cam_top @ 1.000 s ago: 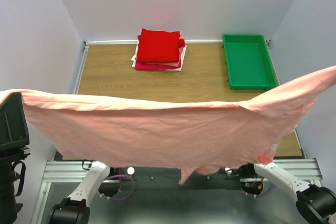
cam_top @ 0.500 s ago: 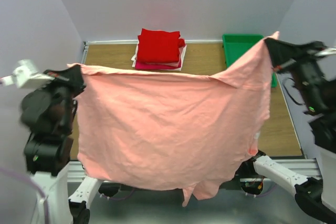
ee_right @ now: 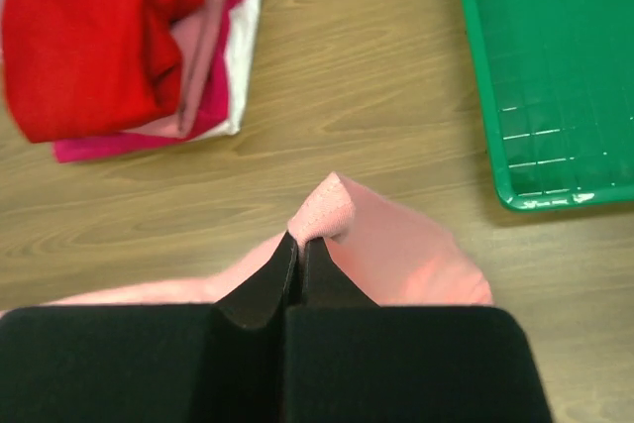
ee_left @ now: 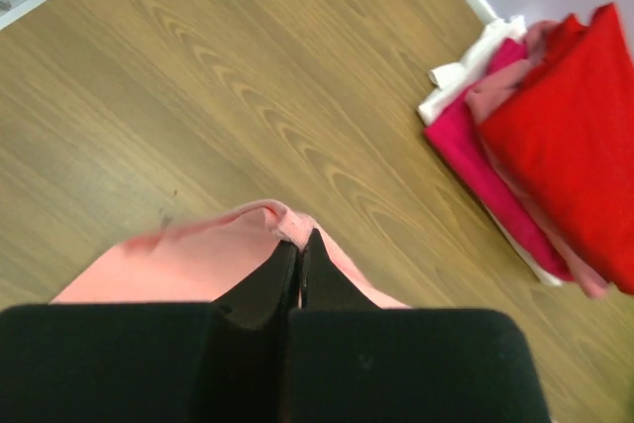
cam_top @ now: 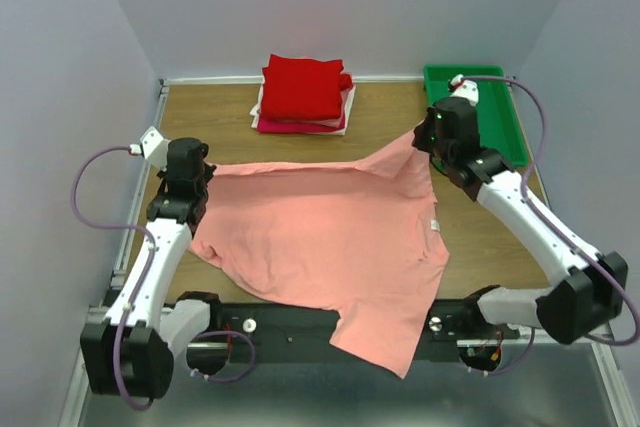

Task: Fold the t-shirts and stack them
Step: Flatten the tshirt out, then fold the tshirt

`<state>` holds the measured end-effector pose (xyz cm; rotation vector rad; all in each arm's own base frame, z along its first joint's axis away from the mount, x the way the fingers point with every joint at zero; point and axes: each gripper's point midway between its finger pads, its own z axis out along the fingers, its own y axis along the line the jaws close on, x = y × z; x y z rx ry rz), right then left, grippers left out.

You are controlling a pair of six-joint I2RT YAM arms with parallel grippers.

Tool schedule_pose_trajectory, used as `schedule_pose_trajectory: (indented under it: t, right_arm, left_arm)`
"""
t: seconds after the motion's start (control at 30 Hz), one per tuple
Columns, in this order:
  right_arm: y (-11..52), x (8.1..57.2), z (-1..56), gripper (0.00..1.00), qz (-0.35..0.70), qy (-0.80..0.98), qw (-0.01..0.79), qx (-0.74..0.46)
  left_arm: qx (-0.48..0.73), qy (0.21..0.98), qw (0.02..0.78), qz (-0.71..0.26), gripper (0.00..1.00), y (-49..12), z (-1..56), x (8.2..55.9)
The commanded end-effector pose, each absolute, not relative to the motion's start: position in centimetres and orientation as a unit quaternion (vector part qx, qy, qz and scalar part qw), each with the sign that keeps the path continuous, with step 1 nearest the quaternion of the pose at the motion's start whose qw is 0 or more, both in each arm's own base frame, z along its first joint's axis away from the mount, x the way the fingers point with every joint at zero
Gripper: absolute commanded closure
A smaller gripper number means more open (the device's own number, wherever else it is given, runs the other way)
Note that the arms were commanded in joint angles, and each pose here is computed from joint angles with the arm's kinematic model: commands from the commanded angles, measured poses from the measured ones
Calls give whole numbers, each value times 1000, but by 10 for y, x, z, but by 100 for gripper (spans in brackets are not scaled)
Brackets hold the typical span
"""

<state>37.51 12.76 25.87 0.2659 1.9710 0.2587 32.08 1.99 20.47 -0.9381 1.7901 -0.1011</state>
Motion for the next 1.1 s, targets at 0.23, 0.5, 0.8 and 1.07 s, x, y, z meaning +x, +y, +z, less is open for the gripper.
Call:
schedule_pose_trajectory:
  t: [0.23, 0.5, 0.8, 1.07]
  right_arm:
    - [133, 459, 221, 100, 41, 830, 539, 135]
    - [127, 489, 202, 100, 26, 838, 526, 146]
    - [131, 487, 190, 100, 40, 849, 510, 132]
    - [127, 448, 193, 99, 66, 852, 502, 134]
  left_arm:
    - [-403, 739, 539, -15, 100, 60, 178, 425]
    - [-369, 778, 508, -14, 100, 56, 142, 472]
    - [-370, 790, 490, -2, 100, 60, 127, 478]
    - [-358, 804, 475, -9, 100, 53, 122, 461]
